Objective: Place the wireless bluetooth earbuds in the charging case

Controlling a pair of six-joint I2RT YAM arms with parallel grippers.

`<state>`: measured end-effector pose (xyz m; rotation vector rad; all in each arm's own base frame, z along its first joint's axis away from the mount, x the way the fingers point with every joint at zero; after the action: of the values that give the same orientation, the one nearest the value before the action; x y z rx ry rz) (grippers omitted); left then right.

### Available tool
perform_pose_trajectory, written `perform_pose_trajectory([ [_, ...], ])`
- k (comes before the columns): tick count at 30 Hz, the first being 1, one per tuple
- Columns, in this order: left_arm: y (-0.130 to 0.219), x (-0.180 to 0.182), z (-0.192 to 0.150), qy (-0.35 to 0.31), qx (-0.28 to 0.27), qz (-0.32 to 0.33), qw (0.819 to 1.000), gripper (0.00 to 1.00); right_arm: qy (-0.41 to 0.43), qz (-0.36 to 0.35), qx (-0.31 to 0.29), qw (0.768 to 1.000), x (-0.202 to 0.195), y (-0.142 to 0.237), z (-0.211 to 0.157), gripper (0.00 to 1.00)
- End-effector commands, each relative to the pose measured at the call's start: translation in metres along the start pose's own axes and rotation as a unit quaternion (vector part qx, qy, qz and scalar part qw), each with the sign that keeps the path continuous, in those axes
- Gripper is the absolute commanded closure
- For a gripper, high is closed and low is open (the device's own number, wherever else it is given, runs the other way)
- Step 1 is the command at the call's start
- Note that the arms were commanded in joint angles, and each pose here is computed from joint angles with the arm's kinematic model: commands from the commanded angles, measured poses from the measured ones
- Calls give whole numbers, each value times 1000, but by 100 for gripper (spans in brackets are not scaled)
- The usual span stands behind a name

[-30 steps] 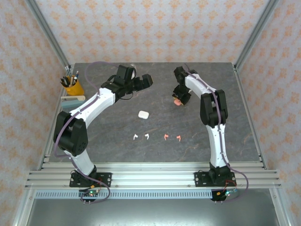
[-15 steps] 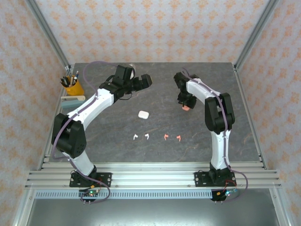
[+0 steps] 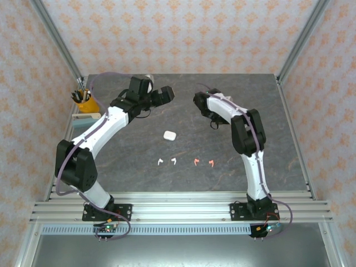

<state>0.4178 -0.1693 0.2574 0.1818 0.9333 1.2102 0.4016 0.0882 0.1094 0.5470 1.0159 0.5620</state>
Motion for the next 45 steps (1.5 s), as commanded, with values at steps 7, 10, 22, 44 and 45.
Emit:
perform_pose_trajectory([
  [7, 28, 11, 12, -5, -36, 12, 999, 0, 33, -78, -32, 996, 3, 7, -11, 66],
  [10, 30, 12, 12, -6, -35, 12, 999, 0, -12, -20, -23, 999, -2, 21, -4, 63],
  [22, 11, 13, 5, -3, -12, 0, 1000, 0, -238, 167, 159, 943, -52, -20, 24, 18],
  [44, -19, 13, -4, 7, 26, -4, 1000, 0, -375, 217, 274, 859, -51, -128, 13, 14],
  [45, -19, 12, -4, 6, 27, -4, 1000, 0, -378, 220, 274, 857, -49, -130, 14, 14],
])
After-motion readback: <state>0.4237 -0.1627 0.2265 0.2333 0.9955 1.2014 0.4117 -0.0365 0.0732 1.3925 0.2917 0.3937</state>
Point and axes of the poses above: each hand's point on the last joint's axis, 136 mm out from that joint toward the fingers, its own y axis back along the fingers, its own x axis along the line the jaws close on, z = x × y, the point moved 4 cm from there along y, back along the fingers, and after that the axes turned 4 degrees about -y, right-handed, at the moved point
